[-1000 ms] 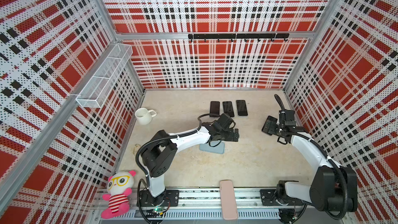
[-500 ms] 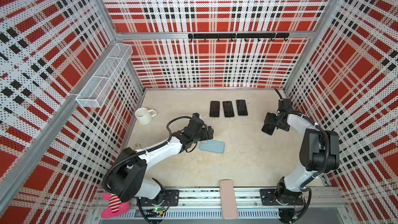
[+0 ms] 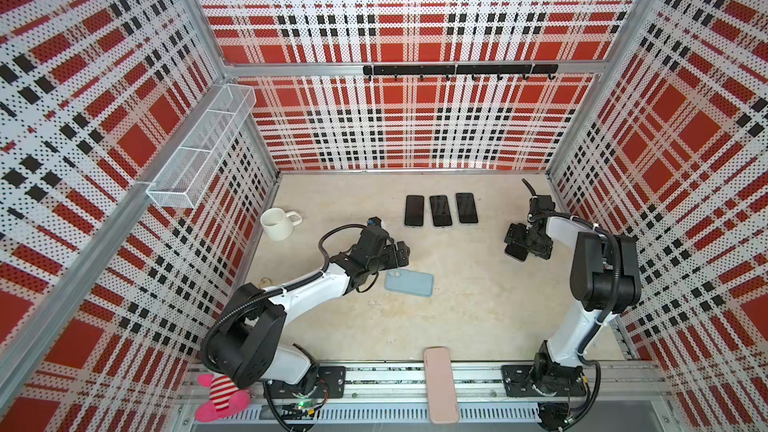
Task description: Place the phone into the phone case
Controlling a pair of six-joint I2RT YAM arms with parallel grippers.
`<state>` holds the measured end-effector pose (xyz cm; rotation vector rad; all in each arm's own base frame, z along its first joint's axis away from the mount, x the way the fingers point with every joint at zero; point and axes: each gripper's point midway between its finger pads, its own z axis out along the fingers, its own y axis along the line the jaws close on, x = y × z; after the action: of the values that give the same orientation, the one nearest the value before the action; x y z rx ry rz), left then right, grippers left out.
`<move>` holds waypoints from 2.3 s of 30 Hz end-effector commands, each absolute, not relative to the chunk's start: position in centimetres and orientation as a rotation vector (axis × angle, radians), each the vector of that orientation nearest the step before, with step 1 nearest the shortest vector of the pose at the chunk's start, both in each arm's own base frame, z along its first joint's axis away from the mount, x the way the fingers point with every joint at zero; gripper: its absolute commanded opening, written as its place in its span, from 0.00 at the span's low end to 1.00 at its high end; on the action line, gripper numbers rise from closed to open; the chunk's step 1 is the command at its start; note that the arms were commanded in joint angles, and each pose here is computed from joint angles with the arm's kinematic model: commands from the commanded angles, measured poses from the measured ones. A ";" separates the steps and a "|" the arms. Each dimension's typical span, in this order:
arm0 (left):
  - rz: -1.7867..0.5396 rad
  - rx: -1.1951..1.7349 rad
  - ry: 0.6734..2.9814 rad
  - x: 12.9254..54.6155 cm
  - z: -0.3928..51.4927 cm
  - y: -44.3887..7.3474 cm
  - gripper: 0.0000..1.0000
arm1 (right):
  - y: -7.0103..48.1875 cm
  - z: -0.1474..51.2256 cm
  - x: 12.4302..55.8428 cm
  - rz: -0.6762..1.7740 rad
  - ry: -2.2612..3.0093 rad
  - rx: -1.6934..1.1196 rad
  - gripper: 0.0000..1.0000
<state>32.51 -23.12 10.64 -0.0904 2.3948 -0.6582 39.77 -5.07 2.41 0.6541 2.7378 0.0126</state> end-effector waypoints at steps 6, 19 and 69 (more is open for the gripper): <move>-0.691 -0.097 2.395 32.7 10.6 -23.7 0.94 | -5.4 0.0 39.5 -0.073 2.795 0.674 0.97; -0.750 -0.125 2.370 33.7 12.0 -25.7 0.94 | -3.8 -0.6 38.7 0.021 2.802 0.626 0.76; -1.450 0.158 2.451 33.8 10.7 -30.1 0.64 | 28.0 9.1 30.7 0.744 2.072 -1.496 0.48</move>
<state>34.13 -28.84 10.28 0.1149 2.4854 -1.4020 31.11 26.94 8.37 -1.4390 2.1593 0.6770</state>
